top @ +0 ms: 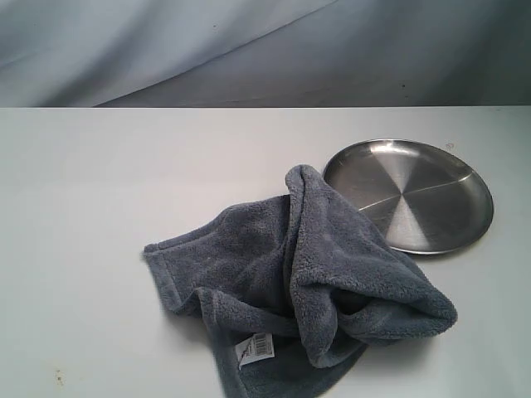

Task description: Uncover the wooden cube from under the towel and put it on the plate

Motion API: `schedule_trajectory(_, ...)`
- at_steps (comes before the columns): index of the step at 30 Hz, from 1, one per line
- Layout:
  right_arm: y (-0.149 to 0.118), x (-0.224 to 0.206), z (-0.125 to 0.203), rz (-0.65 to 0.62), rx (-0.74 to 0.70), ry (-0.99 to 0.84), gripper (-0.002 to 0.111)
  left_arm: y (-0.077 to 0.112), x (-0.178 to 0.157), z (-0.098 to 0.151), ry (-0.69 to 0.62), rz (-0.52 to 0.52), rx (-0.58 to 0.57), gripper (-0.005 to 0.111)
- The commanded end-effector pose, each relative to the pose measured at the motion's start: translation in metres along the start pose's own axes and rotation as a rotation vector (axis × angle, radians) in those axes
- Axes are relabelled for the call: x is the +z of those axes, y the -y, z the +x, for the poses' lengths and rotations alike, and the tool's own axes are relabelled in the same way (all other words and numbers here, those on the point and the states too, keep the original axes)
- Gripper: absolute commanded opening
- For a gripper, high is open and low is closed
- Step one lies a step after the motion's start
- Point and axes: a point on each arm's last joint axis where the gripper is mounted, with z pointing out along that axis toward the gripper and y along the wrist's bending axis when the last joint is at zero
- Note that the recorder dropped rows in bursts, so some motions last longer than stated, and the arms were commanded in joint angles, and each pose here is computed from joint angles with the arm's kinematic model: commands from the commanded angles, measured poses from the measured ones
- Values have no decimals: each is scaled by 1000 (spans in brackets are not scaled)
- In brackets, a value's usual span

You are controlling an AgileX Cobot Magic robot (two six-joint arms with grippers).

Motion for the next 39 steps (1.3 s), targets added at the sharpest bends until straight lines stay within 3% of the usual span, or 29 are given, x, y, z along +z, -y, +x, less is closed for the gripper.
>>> schedule_trajectory(1, 0, 0, 1, 0, 7, 3, 0, 0, 0, 0, 13, -3, -5, 0)
schedule_trajectory(39, 0, 0, -1, 1, 14, 17, 0, 0, 0, 0, 13, -3, -5, 0)
